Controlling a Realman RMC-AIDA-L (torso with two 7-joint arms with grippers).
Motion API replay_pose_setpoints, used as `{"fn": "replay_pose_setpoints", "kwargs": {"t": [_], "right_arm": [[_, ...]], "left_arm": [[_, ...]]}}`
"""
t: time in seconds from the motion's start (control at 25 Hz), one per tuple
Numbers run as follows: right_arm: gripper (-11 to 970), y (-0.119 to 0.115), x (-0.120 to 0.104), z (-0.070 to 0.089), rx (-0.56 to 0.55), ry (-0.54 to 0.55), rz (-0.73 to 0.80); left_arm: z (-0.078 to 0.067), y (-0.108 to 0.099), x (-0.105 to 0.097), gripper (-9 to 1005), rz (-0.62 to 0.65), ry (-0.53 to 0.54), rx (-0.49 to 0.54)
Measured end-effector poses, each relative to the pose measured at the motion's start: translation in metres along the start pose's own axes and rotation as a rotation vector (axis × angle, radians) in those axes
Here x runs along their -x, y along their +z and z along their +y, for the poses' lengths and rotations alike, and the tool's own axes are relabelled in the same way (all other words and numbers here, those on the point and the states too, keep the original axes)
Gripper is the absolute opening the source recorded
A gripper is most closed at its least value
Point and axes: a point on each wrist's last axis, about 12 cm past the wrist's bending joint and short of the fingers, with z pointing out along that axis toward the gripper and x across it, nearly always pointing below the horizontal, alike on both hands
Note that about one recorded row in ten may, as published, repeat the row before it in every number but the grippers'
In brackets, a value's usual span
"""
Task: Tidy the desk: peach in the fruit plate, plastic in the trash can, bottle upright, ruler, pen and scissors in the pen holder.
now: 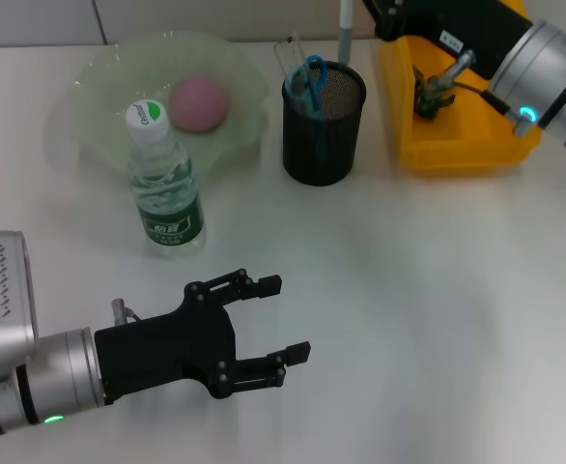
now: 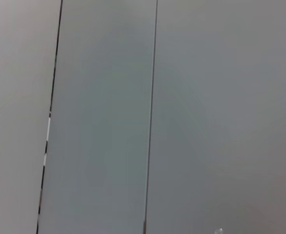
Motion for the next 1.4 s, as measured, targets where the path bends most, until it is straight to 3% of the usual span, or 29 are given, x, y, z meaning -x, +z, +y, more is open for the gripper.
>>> {"fn": "replay_pose_setpoints", "kwargs": {"t": [0.4, 0.72, 0.96, 1.12, 1.24, 1.32, 1.36, 1.4], "right_arm": [[127, -0.003, -0.026, 0.007, -0.005, 0.056, 0.099], [230, -0.007, -0.035, 0.012, 0.011, 0.072, 0.124], [334, -0.024, -0.036, 0.017, 0.028, 0.090, 0.077], [496, -0.057, -0.026, 0.020, 0.044, 0.148, -0.043], [558, -0.078, -0.018, 0.018, 0.056, 0.213, -0.084], [599, -0.114, -0.007, 0.015, 0.103, 0.308, -0.079], [619, -0.114, -0.007, 0.015, 0.103, 0.308, -0.079], [640, -0.140, 0.000, 0.013, 0.144, 0.341, -0.054]], "left_arm": [[0.000, 0.001, 0.000, 807, 0.001, -0.001, -0.001], [-0.001, 0.001, 0.000, 807, -0.003, 0.001, -0.004], [0.000, 0.001, 0.001, 807, -0.006, 0.004, -0.006], [0.000, 0.000, 0.003, 807, -0.015, 0.006, -0.009], [-0.001, 0.000, 0.003, 807, -0.020, 0.006, -0.011], [-0.001, -0.001, 0.004, 807, -0.028, 0.006, -0.013], [-0.001, -0.001, 0.004, 807, -0.028, 0.006, -0.013], [0.000, -0.001, 0.005, 807, -0.030, 0.007, -0.013]]}}
